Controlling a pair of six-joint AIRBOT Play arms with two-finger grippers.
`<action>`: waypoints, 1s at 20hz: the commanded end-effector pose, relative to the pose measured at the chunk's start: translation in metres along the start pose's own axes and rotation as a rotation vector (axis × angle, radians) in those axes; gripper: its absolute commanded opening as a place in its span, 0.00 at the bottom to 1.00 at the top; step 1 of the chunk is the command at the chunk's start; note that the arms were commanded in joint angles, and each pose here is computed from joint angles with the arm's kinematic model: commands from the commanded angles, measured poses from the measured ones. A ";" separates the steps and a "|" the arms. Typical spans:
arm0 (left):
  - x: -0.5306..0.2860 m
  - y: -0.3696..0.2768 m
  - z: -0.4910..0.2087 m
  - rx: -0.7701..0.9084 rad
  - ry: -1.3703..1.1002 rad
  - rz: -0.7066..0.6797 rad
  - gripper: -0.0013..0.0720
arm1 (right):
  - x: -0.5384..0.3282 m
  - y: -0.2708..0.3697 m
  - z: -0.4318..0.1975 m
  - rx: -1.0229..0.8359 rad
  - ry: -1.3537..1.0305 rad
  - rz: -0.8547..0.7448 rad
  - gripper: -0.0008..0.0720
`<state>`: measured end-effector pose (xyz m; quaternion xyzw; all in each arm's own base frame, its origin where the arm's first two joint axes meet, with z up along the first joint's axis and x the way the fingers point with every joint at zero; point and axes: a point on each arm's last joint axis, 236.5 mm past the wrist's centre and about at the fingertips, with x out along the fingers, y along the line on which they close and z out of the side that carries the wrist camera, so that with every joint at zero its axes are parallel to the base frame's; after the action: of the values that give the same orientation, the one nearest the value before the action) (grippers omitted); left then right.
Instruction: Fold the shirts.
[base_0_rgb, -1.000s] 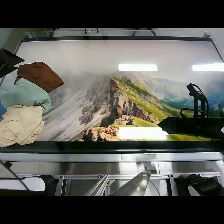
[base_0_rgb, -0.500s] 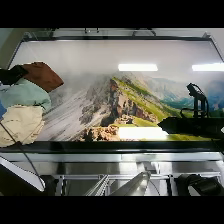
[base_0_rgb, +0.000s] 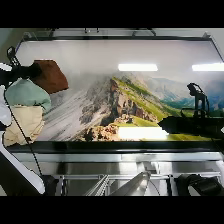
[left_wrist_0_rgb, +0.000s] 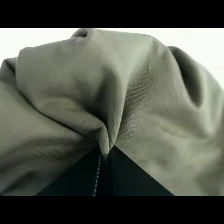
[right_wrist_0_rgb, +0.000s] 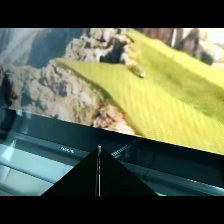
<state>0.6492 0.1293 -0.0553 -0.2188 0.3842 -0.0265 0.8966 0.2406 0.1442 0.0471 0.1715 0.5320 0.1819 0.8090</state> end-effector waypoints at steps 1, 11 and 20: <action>-0.042 -0.115 0.006 0.002 0.038 -0.360 0.05 | 0.000 0.000 0.000 -0.001 -0.001 0.000 0.03; -0.321 -0.445 -0.065 0.352 0.200 -1.181 0.05 | 0.000 0.000 0.000 0.000 0.000 0.001 0.03; -0.217 -0.418 -0.202 0.375 0.559 -0.802 0.38 | 0.000 0.000 -0.001 0.000 0.003 0.000 0.03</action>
<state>0.4125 -0.2818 0.1971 -0.1958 0.4140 -0.5427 0.7041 0.2409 0.1441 0.0472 0.1718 0.5315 0.1817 0.8093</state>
